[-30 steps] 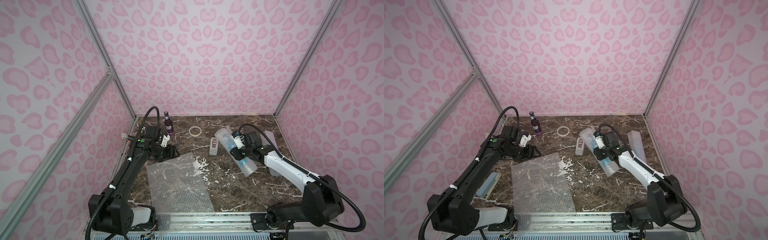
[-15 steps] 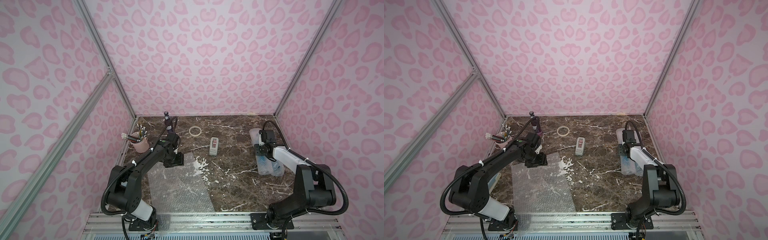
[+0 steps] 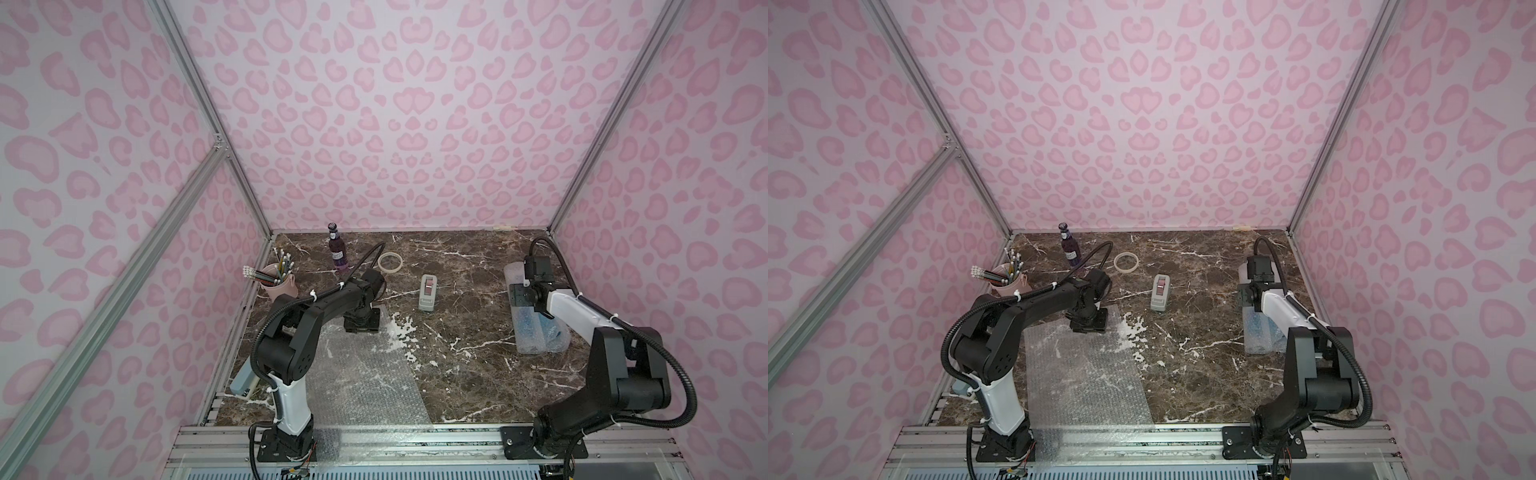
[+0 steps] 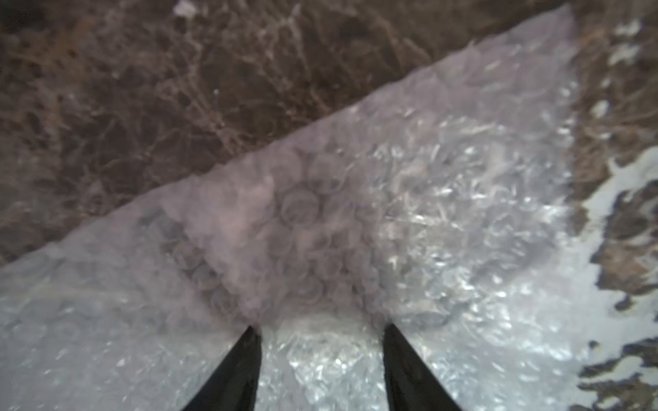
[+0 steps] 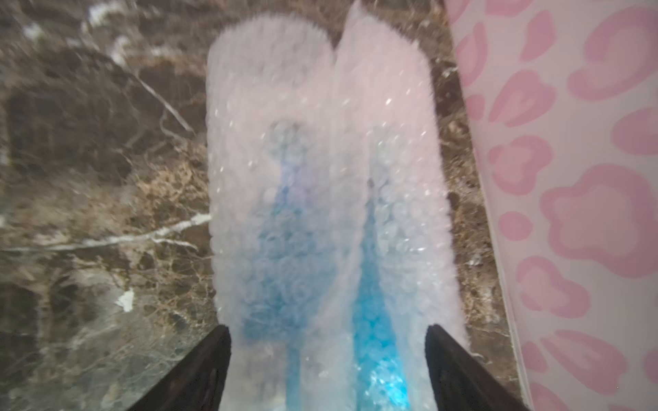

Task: Wrap wine bottles in bubble wrap
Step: Place the bubble wrap at the center of the board, then move the bubble wrap to the center of the board.

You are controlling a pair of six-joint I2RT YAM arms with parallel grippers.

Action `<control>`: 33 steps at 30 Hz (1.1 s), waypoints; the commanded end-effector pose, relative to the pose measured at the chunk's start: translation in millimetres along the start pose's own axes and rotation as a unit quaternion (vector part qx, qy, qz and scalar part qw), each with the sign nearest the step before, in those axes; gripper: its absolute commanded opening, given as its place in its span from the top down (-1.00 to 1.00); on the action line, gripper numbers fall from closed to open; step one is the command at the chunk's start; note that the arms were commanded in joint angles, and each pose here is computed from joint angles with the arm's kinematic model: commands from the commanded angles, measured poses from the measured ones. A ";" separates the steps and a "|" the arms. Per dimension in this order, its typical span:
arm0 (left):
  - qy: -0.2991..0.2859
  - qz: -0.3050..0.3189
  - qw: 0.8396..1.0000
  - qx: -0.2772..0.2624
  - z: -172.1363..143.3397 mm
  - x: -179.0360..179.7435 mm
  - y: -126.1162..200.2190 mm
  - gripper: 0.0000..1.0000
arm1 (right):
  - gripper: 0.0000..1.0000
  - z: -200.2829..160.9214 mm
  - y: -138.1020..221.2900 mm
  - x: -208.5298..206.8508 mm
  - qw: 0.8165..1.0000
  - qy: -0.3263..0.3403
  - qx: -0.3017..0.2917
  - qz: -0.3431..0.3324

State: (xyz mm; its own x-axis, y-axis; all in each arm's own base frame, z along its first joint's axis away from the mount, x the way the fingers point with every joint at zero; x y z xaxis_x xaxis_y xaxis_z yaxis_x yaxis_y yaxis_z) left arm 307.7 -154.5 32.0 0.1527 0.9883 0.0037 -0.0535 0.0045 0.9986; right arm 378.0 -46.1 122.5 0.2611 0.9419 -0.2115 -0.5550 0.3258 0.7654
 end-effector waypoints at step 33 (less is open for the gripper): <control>-0.214 -0.057 0.974 -0.052 100.0 -87.4 25.6 0.54 | -0.81 19.5 104.9 153.2 0.928 0.045 -0.098 0.357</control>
State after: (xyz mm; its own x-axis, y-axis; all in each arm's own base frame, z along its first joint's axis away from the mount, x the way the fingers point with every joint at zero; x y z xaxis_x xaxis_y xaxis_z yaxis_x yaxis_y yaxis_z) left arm 397.3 -255.7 52.1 0.5500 0.8341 -0.0418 -0.1201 0.1285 0.9844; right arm 369.8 127.3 177.3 -0.2783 0.9307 0.2375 -0.6834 -0.3656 0.6319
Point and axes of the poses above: each gripper's point midway between its finger pads, its own y axis back along the fingers, its own x axis along the line the jaws close on, z = x × y, the point moved 2 cm from there along y, back along the fingers, and after that the axes turned 6 degrees about -y, right-handed, at the moved point
